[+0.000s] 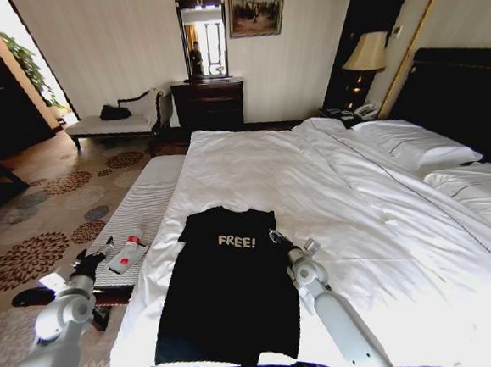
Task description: Fold the clothes on the bed.
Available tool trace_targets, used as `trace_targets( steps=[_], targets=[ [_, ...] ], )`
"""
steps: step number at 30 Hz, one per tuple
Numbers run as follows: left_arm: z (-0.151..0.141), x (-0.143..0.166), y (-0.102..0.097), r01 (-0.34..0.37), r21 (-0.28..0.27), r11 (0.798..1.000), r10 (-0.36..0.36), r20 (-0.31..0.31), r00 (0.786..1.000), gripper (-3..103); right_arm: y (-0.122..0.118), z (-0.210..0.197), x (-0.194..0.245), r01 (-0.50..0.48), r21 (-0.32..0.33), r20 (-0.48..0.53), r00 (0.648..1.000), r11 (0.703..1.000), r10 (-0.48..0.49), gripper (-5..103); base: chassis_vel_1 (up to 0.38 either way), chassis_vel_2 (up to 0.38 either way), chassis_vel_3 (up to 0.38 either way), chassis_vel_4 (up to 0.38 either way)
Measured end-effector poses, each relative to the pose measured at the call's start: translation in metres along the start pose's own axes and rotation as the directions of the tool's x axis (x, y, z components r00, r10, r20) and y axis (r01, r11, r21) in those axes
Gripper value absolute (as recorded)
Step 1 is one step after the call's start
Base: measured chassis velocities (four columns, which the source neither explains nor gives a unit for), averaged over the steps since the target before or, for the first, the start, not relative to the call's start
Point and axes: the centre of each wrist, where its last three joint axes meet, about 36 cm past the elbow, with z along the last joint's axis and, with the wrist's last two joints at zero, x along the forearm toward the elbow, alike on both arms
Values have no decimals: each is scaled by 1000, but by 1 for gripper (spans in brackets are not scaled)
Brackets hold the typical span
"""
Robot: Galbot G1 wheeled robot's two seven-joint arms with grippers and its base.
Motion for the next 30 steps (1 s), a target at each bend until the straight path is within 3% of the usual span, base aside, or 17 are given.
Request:
trace_targets(
  steps=[6, 9, 12, 18, 20, 21, 22, 24, 27, 30],
  targets=[
    [-1, 0, 0, 0, 0, 1000, 0, 2, 1000, 100, -3, 1, 2, -8, 2, -1, 1000, 1000, 8, 71, 0, 0, 0, 0],
    [-1, 0, 0, -1, 0, 1000, 1, 3, 1000, 100, 0, 0, 5, 4, -1, 2, 1000, 1000, -4, 68, 0, 0, 0, 0],
    [0, -1, -1, -2, 0, 1000, 2, 1, 1000, 100, 7, 0, 8, 25, -5, 4, 1000, 1000, -25, 54, 0, 0, 0, 0],
    [0, -2, -1, -2, 0, 1000, 2, 0, 1000, 100, 10, 4, 8, 32, -4, -3, 999, 999, -32, 47, 0, 0, 0, 0],
    [0, -2, 0, 1, -2, 1000, -1, -1, 1000, 100, 7, 7, 7, 24, 1, -8, 1000, 1000, -24, 32, 0, 0, 0, 0],
    [0, -2, 1, 2, -3, 1000, -2, -1, 1000, 100, 5, 8, 6, 20, 3, -11, 1000, 1000, -20, 32, 0, 0, 0, 0],
    [-1, -3, 2, 4, -4, 1000, -4, -1, 1000, 100, 1, 10, 5, 10, 6, -15, 1000, 1000, -9, 21, 0, 0, 0, 0],
    [-1, -3, 3, 5, -5, 1000, -5, -2, 1000, 100, -1, 10, 4, 3, 8, -16, 1000, 1000, -3, 21, 0, 0, 0, 0],
    [-1, -4, 3, 6, -4, 1000, -6, -1, 1000, 100, -5, 9, 2, -8, 13, -12, 1000, 1000, 8, 8, 0, 0, 0, 0],
    [1, -4, 2, 4, -2, 1000, -4, -3, 1000, 100, -6, 8, 1, -9, 13, -10, 1000, 1000, 10, 10, 0, 0, 0, 0]
  ],
)
